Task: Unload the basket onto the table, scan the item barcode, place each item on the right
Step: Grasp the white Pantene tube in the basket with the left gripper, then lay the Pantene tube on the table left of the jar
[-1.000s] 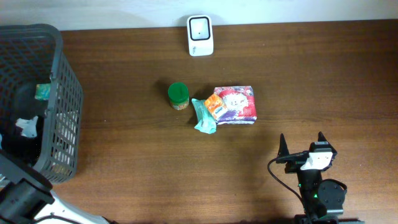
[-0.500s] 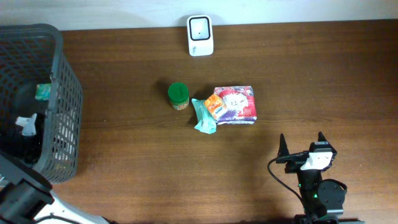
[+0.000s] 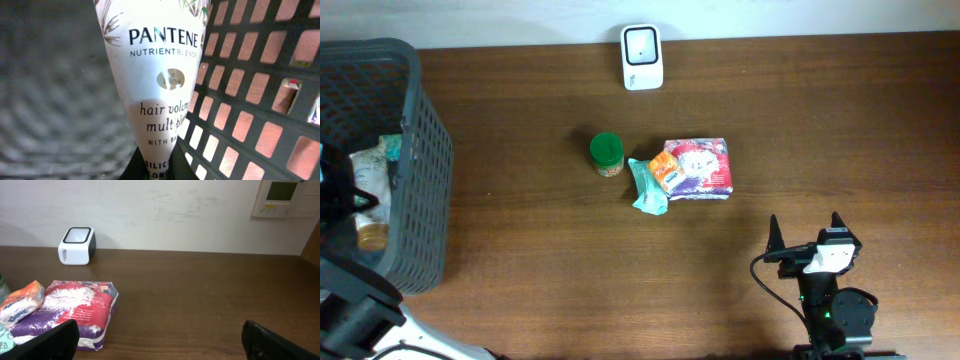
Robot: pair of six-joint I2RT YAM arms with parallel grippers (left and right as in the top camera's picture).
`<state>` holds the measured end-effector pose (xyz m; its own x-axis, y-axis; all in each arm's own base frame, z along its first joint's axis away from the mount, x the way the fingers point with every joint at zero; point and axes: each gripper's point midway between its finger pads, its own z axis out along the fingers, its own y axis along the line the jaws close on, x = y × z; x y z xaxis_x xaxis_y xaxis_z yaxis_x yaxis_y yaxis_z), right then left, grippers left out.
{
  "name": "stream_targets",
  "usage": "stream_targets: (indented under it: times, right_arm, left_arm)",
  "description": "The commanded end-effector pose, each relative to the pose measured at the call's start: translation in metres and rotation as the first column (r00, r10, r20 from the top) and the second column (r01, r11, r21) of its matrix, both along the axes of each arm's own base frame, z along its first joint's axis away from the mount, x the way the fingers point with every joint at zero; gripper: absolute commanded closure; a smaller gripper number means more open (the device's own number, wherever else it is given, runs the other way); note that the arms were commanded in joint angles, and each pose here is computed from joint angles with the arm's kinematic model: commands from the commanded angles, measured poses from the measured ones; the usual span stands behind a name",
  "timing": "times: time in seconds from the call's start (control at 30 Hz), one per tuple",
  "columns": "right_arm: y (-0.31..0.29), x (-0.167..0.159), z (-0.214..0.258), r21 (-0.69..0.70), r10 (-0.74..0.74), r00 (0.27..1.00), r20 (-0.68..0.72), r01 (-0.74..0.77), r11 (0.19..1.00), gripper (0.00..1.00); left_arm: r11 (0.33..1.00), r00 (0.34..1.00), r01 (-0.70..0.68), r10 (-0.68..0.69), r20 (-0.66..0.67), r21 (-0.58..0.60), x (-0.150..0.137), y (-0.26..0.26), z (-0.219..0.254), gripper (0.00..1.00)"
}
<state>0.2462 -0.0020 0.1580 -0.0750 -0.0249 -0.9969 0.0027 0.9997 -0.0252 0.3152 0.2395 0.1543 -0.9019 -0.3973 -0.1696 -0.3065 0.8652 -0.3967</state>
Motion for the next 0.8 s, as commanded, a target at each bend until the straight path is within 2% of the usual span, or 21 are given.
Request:
stream_targets:
  times: [0.0,0.13,0.2,0.27,0.3,0.37,0.43,0.5,0.57,0.63,0.7,0.77]
  right_arm:
    - [0.001,0.0,-0.003,0.004,0.0,1.0,-0.006,0.0,1.0,0.02]
    - [0.001,0.0,-0.003,0.004,0.0,1.0,-0.006,0.0,1.0,0.01]
    - [0.001,0.0,-0.003,0.004,0.0,1.0,-0.006,0.0,1.0,0.01]
    - [0.001,0.0,-0.003,0.004,0.0,1.0,-0.007,0.0,1.0,0.01]
    - [0.001,0.0,-0.003,0.004,0.0,1.0,-0.006,0.0,1.0,0.01]
    - [0.001,0.0,-0.003,0.004,0.0,1.0,-0.006,0.0,1.0,0.01]
    - [0.001,0.0,-0.003,0.004,0.0,1.0,-0.007,0.0,1.0,0.01]
    - [0.001,0.0,-0.003,0.004,0.0,1.0,-0.006,0.0,1.0,0.01]
    - [0.001,0.0,-0.003,0.004,0.0,1.0,-0.006,0.0,1.0,0.01]
    - [0.001,0.0,-0.003,0.004,0.0,1.0,-0.006,0.0,1.0,0.01]
    - [0.001,0.0,-0.003,0.004,0.0,1.0,-0.007,0.0,1.0,0.01]
    - [0.001,0.0,-0.003,0.004,0.0,1.0,-0.006,0.0,1.0,0.01]
  left_arm:
    - [0.998,0.996,-0.041,0.037,0.085,0.045,0.017,0.009,0.032,1.0]
    - [0.987,0.981,-0.078,0.051,0.185,0.139,0.03,0.024,0.079,1.0]
    - [0.971,0.959,-0.144,0.09,0.267,0.191,0.039,0.034,0.114,1.0]
    - [0.938,0.906,-0.277,0.183,0.383,0.208,0.05,0.045,0.16,1.0]
    - [0.923,0.861,-0.341,0.23,0.453,0.179,0.055,0.046,0.186,1.0]
    - [0.944,0.749,-0.326,0.218,0.625,0.061,0.069,0.024,0.249,1.0]
    - [0.977,0.64,-0.206,0.175,0.748,-0.052,0.075,-0.008,0.301,1.0]
    - [0.988,0.57,-0.083,0.156,0.807,-0.132,0.076,-0.036,0.334,1.0]
    - [0.964,0.59,-0.043,0.237,0.772,-0.263,0.082,-0.06,0.342,1.0]
    - [0.944,0.638,0.0,0.253,0.727,-0.329,0.091,-0.089,0.337,1.0]
    - [0.936,0.673,0.081,0.202,0.711,-0.343,0.102,-0.129,0.334,1.0]
    - [0.938,0.689,0.162,0.115,0.716,-0.306,0.116,-0.175,0.33,1.0]
